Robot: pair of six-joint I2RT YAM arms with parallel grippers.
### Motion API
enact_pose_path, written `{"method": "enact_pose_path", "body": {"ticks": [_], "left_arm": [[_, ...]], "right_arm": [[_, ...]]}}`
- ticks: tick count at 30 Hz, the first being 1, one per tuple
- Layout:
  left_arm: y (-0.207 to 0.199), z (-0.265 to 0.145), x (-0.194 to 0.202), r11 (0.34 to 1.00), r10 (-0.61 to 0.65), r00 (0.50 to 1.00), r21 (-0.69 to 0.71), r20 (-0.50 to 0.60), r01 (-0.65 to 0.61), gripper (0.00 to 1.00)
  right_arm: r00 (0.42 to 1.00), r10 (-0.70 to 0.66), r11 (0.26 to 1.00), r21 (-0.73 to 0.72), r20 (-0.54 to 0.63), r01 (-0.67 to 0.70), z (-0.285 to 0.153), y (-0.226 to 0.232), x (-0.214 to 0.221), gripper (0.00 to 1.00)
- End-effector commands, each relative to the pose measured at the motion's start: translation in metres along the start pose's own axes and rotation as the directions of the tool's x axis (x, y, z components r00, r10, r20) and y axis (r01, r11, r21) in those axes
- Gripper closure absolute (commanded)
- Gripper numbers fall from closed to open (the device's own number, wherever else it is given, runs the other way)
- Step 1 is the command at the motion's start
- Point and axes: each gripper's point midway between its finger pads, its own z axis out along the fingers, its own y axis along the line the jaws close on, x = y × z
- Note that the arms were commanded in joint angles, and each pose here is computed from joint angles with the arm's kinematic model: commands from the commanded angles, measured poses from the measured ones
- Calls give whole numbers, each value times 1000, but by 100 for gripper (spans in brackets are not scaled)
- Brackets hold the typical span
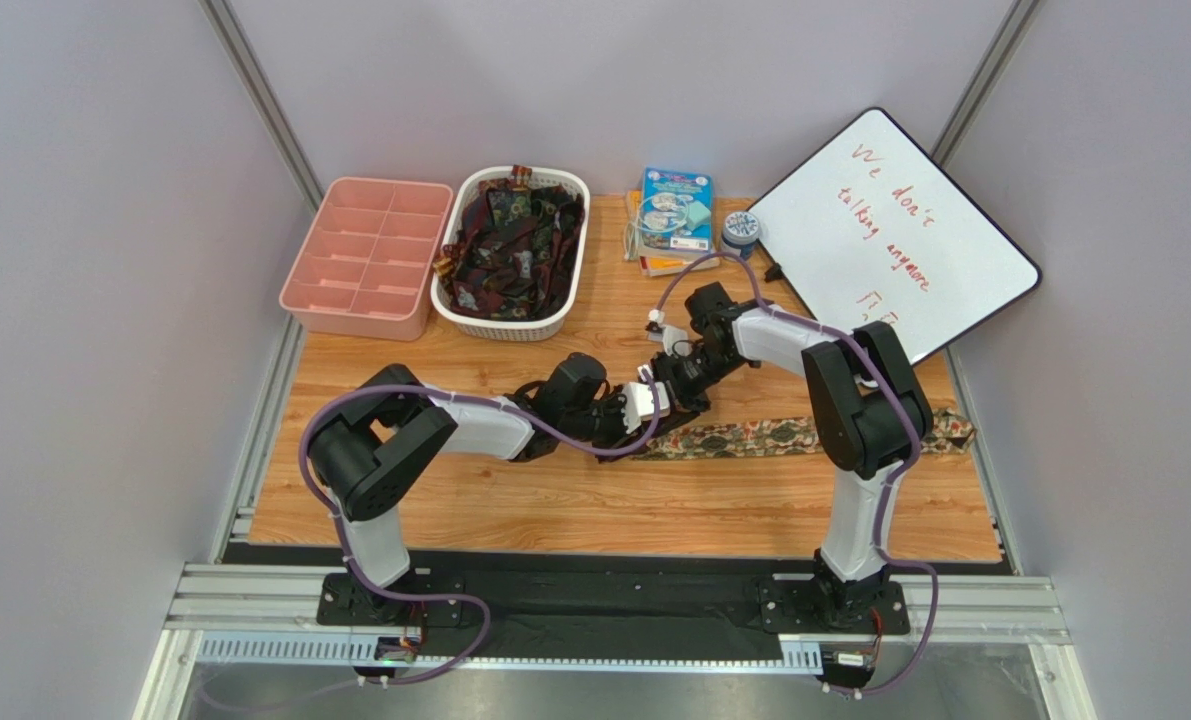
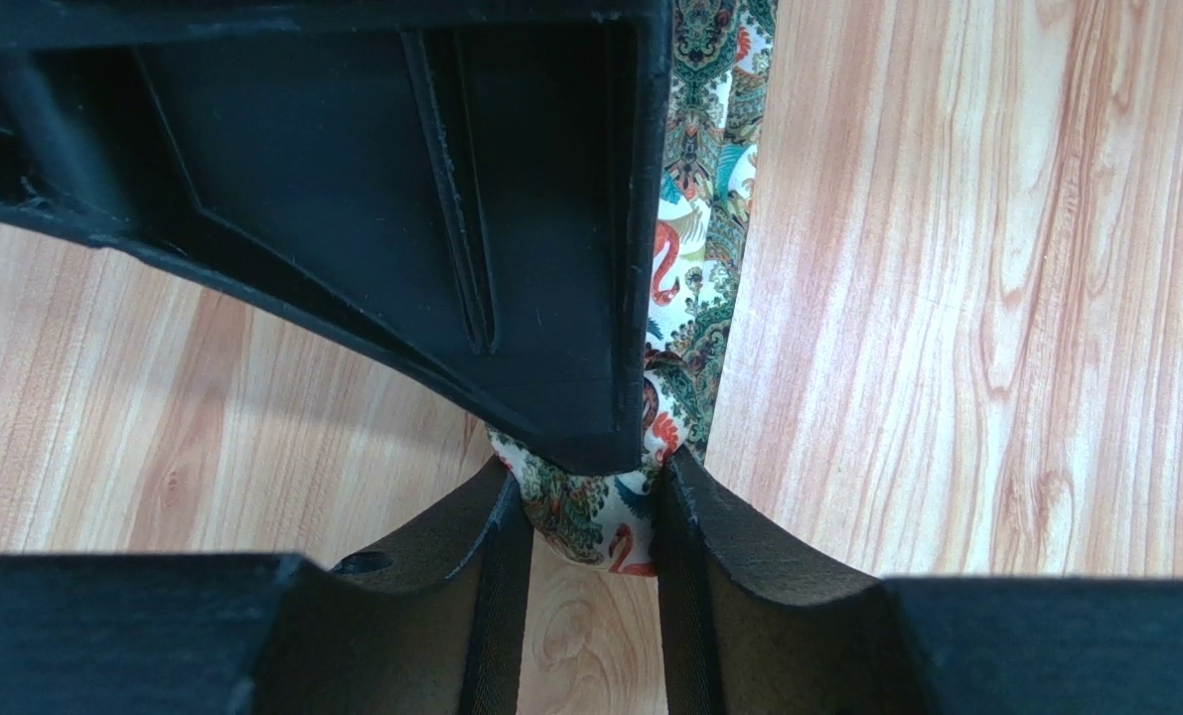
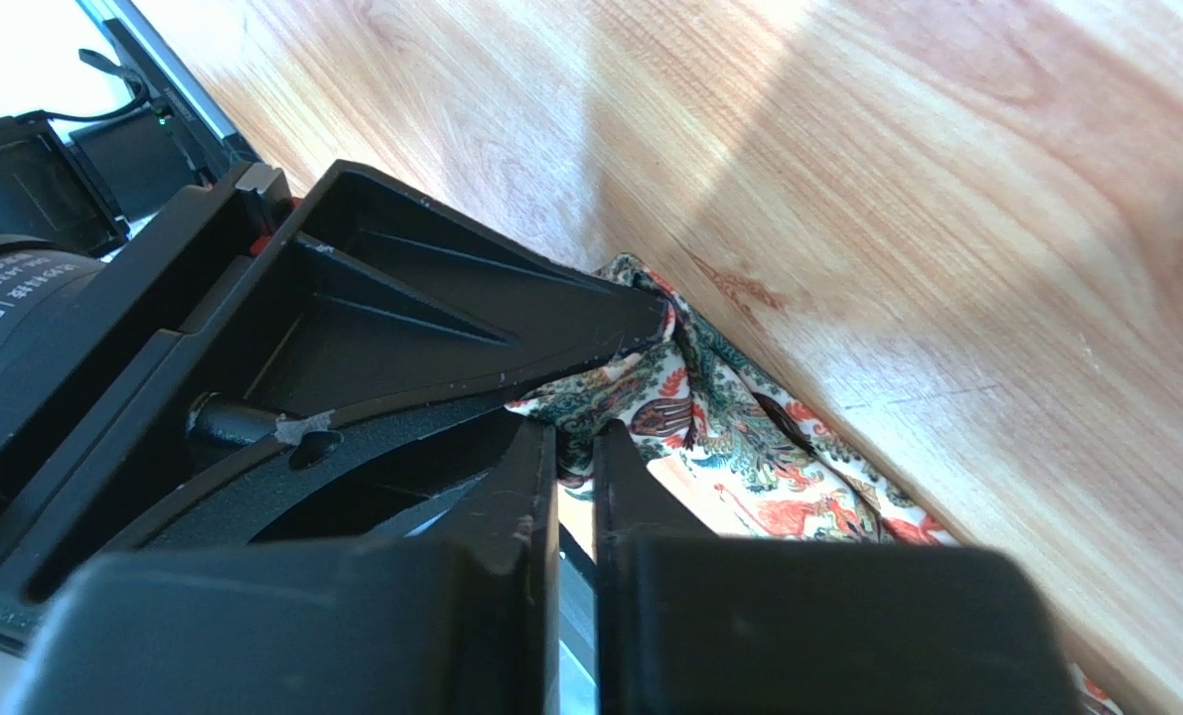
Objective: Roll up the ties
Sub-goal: Close the tie at the center of the board.
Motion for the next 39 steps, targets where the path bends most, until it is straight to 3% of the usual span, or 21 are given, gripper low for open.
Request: {"method": "enact_pose_path", "body": {"ticks": [1, 7, 10, 13, 25, 32, 35, 38, 39], "left_arm": [[-20, -11, 66, 994, -100, 970, 13, -223, 105, 67], [-23, -16, 53, 992, -123, 976, 11, -178, 127, 54], [-25, -19, 43, 991, -127, 983, 20, -133, 130, 41], [-23, -24, 32, 990, -139, 987, 9, -84, 141, 35], [-7, -22, 18, 999, -49, 997, 5, 53, 49, 32], [-4, -3, 13, 999, -13, 998, 30, 55, 11, 29], [-11, -3, 15, 999, 7, 999, 51, 42, -9, 35], [-13, -7, 24, 999, -17, 1000, 45, -16, 17, 61], [-13, -9, 28, 999, -17, 999, 40, -32, 19, 68]], "right_arm": [[1000, 23, 998, 65, 13, -24, 0, -21, 0, 100], [995, 102, 984, 148, -10, -99, 3, -48, 19, 100], [995, 103, 976, 194, -13, -99, 8, -60, 20, 100], [996, 83, 968, 238, -16, -77, 13, -70, 17, 100], [995, 88, 943, 326, -57, -65, 31, -85, 17, 100], [992, 100, 963, 257, -73, -79, 35, -70, 20, 100], [992, 105, 971, 221, -70, -87, 39, -64, 17, 100], [993, 107, 975, 199, -58, -93, 37, -58, 14, 100], [993, 105, 976, 199, -54, -92, 35, -57, 13, 96]]}}
